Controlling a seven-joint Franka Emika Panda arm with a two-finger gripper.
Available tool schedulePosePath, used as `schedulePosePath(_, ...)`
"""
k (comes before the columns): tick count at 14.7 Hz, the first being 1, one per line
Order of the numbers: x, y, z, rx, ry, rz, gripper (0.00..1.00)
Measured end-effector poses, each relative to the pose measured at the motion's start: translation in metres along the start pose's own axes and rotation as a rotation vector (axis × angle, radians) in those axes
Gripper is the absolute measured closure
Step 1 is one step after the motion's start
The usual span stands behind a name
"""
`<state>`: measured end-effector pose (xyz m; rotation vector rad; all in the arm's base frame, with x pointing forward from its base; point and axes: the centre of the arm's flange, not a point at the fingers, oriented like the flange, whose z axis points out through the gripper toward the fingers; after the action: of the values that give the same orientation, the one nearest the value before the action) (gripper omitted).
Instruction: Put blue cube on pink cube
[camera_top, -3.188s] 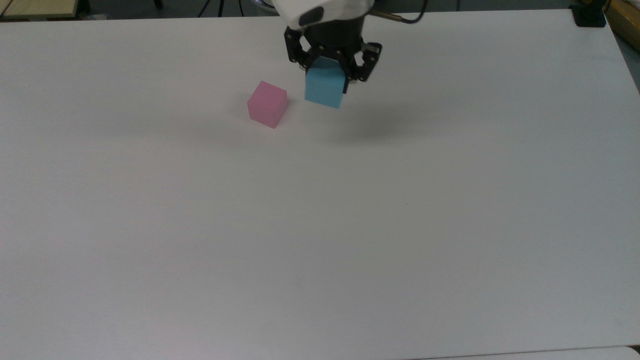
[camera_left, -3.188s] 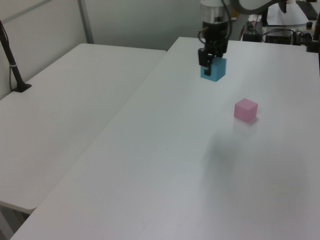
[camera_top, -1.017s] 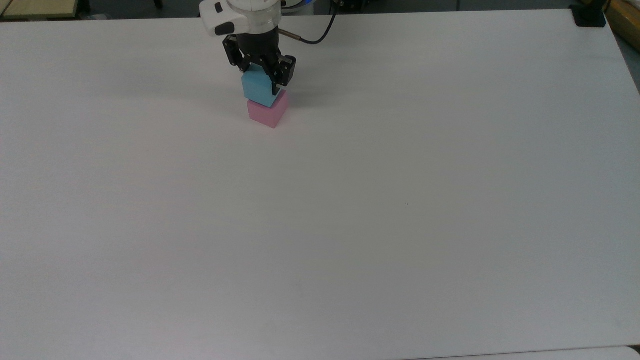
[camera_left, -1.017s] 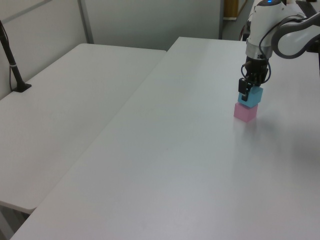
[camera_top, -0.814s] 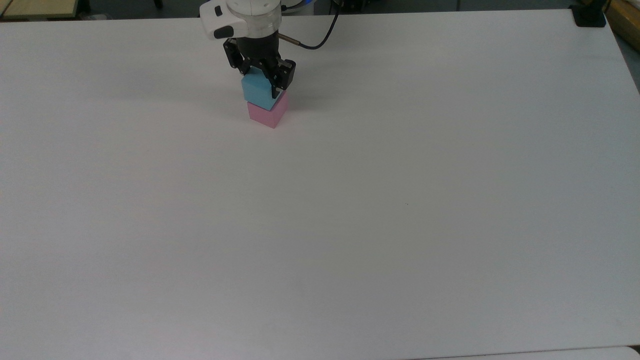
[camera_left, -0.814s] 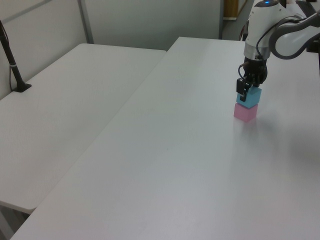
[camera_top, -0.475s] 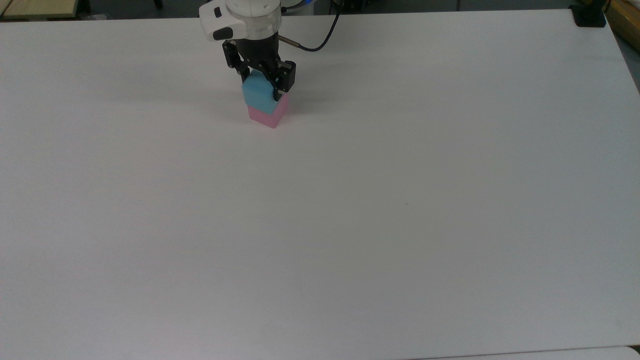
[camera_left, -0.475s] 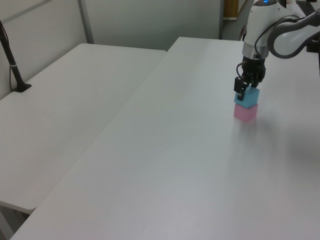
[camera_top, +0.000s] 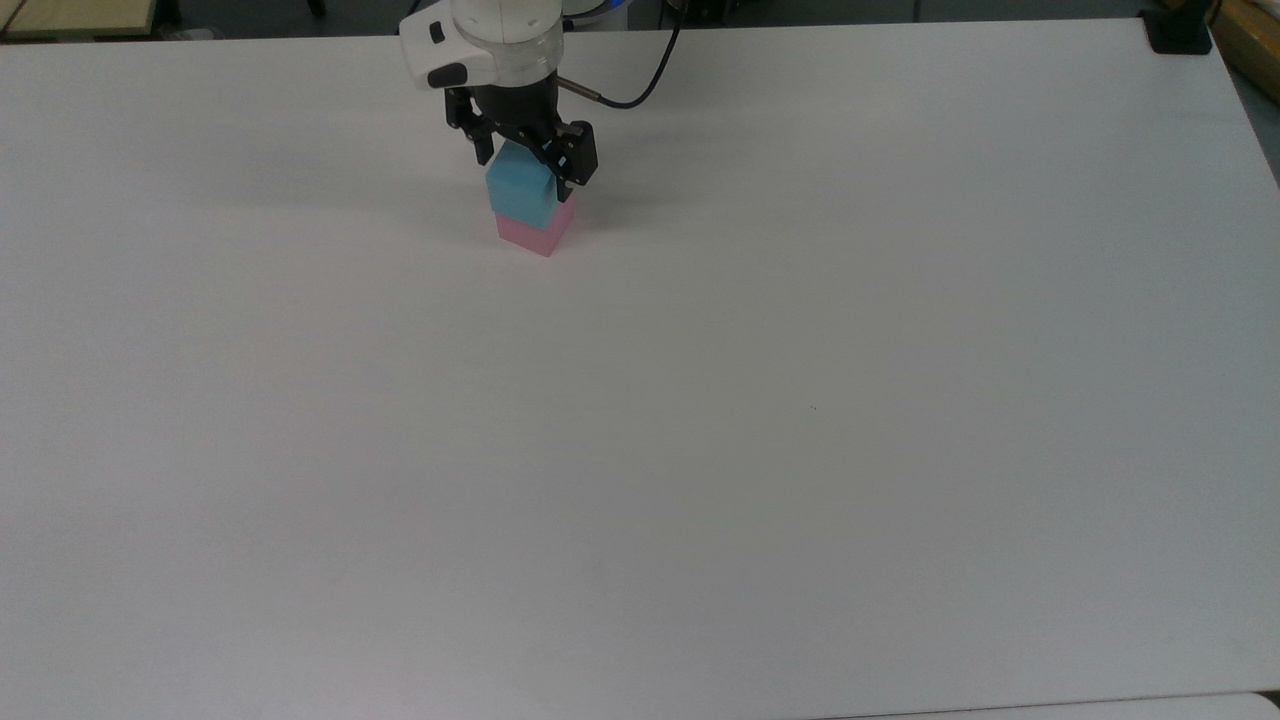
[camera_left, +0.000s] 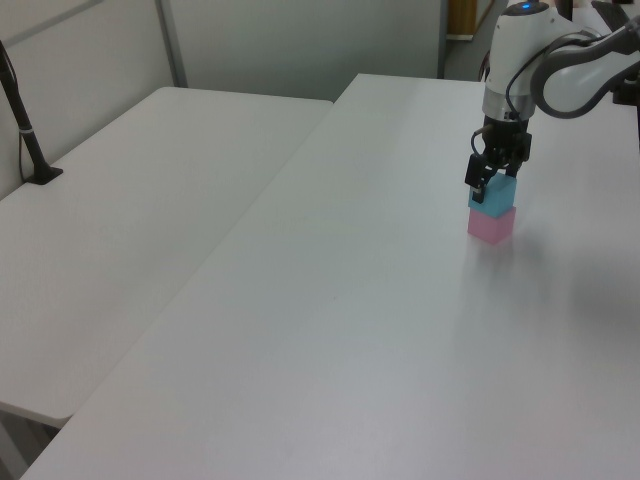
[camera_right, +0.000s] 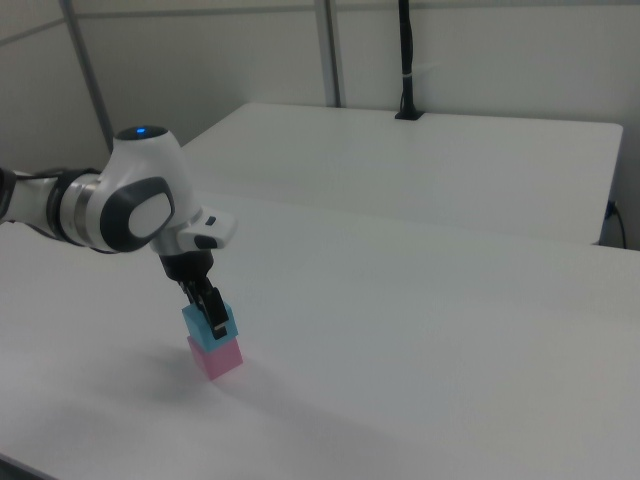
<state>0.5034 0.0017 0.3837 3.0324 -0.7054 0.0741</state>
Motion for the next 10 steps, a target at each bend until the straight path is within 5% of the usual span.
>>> schedulePosePath(7, 0.029, -0.004, -0.12, -0.05, -0.077, 0.01, 0.0)
schedulePosePath(10, 0.035, -0.004, -0.181, -0.041, -0.065, -0.092, 0.0)
